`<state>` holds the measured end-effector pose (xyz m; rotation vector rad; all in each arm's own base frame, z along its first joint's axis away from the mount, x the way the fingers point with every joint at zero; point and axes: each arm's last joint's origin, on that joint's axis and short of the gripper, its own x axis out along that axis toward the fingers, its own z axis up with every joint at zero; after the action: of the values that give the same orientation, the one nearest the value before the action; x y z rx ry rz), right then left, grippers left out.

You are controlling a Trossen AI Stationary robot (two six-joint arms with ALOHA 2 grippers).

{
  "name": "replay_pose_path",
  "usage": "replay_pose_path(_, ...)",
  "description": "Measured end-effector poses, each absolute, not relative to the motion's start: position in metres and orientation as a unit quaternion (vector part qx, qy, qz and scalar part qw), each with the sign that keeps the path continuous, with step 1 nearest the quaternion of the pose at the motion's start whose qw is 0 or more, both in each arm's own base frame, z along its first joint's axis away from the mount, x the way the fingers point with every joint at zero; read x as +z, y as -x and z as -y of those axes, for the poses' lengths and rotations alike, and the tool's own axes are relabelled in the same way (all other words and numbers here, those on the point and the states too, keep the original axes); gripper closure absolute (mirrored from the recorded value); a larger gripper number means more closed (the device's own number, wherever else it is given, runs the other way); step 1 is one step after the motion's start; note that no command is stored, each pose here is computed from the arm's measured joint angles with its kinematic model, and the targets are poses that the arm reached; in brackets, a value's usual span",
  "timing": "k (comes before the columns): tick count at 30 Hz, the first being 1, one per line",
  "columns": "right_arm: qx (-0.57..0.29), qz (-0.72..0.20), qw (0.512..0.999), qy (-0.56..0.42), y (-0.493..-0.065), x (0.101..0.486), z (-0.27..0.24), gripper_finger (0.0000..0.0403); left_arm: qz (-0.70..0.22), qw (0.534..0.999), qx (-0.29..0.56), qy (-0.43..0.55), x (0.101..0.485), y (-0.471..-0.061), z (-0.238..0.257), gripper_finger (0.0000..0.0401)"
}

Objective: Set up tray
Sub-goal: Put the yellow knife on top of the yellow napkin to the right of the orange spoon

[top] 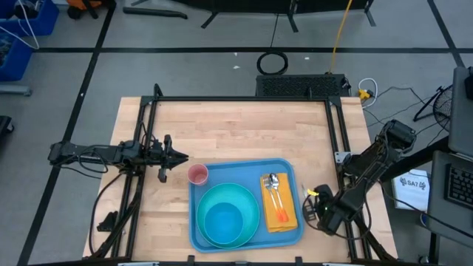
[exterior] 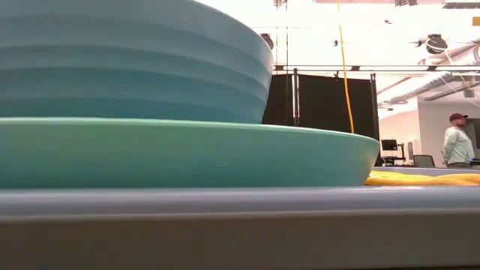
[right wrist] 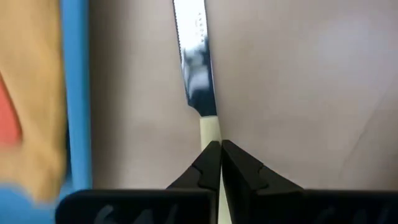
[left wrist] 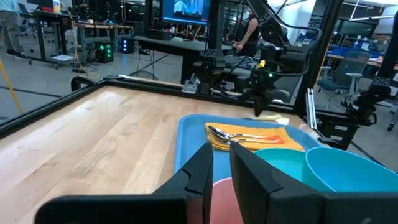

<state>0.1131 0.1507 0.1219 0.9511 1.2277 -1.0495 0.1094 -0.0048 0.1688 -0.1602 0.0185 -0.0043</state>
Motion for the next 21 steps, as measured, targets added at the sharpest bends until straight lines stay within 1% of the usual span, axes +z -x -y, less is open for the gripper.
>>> replay_pose_path(3, -0.472, -0.501, 0.62, -0.376, -0.112, 0.122, -0.142, 0.0397, -0.009, 0.997, -0.002, 0.08, 0.169, -0.109, 0.005, 0.0343)
replay_pose_path(6, -0.481, -0.49, 0.633, -0.356, -0.112, 0.123, -0.137, 0.0397, -0.009, 0.997, -0.002, 0.08, 0.169, -0.109, 0.005, 0.0343)
replay_pose_path(12, -0.446, -0.504, 0.644, -0.364, -0.113, 0.129, -0.138, 0.0391, -0.009, 0.997, -0.002, 0.08, 0.169, -0.109, 0.005, 0.0343)
replay_pose_path(16, -0.424, -0.504, 0.647, -0.384, -0.113, 0.139, -0.136, 0.0365, -0.009, 0.997, -0.002, 0.08, 0.169, -0.109, 0.005, 0.0343)
replay_pose_path(21, -0.422, -0.505, 0.645, -0.388, -0.111, 0.146, -0.131, 0.0315, -0.009, 0.997, -0.002, 0.08, 0.169, -0.109, 0.005, 0.0343)
